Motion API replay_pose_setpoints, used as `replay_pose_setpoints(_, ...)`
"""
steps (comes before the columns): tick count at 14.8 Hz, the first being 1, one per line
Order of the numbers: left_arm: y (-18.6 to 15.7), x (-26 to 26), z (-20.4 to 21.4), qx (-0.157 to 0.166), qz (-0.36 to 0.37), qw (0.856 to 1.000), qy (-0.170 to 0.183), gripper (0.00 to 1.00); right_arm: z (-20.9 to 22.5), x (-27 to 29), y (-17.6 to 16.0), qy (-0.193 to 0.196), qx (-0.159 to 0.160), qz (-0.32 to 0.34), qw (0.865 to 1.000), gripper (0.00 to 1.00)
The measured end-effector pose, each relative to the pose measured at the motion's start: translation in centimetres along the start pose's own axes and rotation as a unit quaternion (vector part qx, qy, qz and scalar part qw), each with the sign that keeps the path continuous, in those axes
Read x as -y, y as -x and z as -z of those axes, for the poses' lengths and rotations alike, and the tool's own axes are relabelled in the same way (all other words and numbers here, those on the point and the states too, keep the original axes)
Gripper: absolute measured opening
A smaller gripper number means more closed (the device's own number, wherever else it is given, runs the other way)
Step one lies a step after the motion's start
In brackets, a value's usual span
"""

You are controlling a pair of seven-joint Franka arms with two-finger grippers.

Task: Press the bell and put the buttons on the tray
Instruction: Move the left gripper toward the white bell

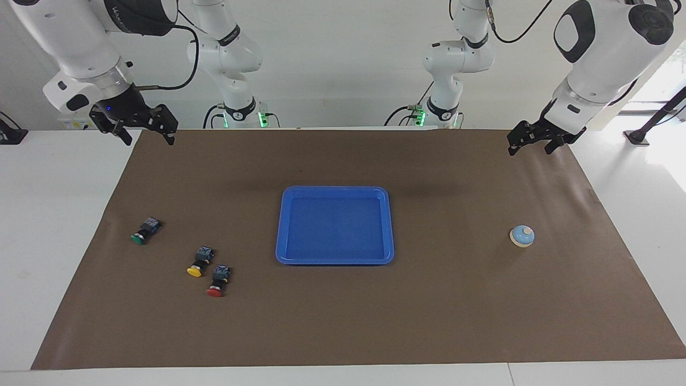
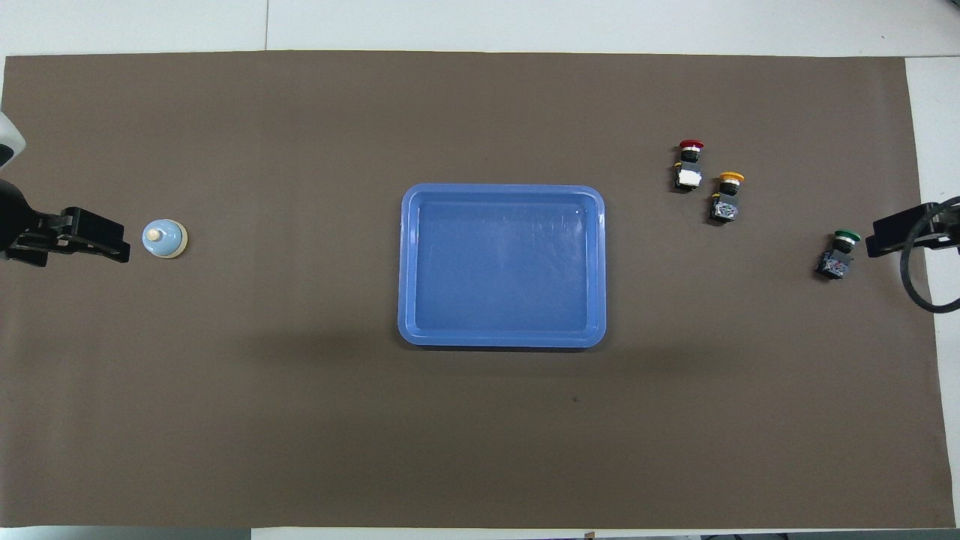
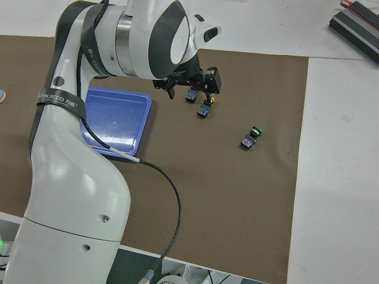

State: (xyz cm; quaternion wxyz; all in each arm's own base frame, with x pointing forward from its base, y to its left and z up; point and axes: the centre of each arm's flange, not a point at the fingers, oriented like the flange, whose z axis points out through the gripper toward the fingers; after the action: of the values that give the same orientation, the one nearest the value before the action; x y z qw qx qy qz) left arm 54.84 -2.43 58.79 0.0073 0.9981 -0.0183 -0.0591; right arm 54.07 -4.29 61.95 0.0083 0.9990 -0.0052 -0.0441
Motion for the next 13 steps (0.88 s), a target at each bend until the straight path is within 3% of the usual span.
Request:
replay_pose_setpoints(5, 0.0, 0.0, 0.0, -0.002, 0.000, 1.000, 0.000, 1.00, -0.2, -0.7, 0.4, -0.002, 0.015, -0.007, 1.000, 1.00)
replay_pose_setpoints(10, -0.5, 0.1, 0.3, -0.025, 0.019, 1.000, 0.001, 0.96, -0.1, -0.8, 0.8, -0.002, 0.022, -0.008, 1.000, 1.00)
replay_pose_setpoints(11, -0.7, 0.3, 0.2, -0.032, 0.021, 0.999, 0.001, 0.91, -0.1, -0.8, 0.8, -0.002, 0.022, -0.008, 1.000, 1.00)
replay_pose_setpoints(13, -1.1, 0.7, -0.6, -0.043, 0.025, 0.999, 0.001, 0.62, 0.0, -0.8, 0.9, -0.002, 0.021, -0.008, 1.000, 1.00)
